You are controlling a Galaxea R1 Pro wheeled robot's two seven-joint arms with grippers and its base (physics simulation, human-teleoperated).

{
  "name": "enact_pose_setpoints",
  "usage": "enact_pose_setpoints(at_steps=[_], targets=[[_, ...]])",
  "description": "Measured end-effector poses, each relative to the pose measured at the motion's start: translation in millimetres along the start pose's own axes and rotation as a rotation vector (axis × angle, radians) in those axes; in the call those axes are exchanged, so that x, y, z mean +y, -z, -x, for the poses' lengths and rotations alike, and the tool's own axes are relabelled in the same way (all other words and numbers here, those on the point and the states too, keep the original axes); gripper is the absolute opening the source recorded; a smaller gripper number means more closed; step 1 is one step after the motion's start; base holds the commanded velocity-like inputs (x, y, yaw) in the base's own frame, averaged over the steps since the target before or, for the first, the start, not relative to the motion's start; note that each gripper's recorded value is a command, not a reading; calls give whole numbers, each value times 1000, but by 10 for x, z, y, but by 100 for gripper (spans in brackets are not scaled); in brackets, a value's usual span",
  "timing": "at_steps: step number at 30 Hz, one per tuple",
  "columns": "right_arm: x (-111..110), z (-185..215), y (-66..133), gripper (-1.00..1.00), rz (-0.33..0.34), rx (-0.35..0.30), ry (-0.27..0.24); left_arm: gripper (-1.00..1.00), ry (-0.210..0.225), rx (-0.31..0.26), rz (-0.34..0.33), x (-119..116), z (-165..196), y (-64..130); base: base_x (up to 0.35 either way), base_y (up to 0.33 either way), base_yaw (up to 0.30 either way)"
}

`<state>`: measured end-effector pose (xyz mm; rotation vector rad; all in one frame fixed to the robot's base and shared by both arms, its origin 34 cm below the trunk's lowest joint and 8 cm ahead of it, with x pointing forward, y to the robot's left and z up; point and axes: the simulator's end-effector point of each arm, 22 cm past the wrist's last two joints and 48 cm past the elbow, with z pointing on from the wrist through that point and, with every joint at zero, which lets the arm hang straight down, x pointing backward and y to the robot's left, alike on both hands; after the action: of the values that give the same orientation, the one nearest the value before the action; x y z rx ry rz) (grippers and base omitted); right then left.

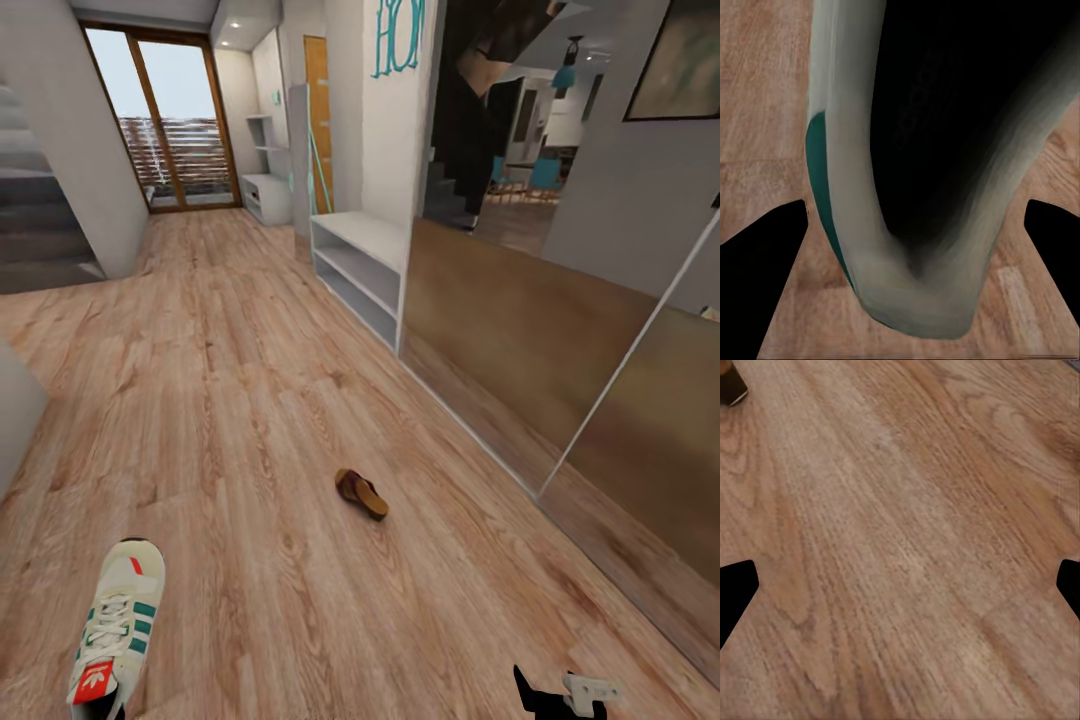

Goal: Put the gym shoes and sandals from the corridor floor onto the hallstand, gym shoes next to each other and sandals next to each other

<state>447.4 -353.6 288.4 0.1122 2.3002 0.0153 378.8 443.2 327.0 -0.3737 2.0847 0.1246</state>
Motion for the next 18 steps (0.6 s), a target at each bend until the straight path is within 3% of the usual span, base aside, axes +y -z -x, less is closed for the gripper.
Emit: enact_pose_setpoints(at_steps=[13, 18], targets=[[-9, -67, -1, 100, -2, 15, 1, -100, -3, 17, 2, 7, -65, 14, 4, -257, 190], [-12, -92, 0, 100, -2, 20, 1, -100, -5, 21, 4, 21, -79, 18, 188, -209, 190]])
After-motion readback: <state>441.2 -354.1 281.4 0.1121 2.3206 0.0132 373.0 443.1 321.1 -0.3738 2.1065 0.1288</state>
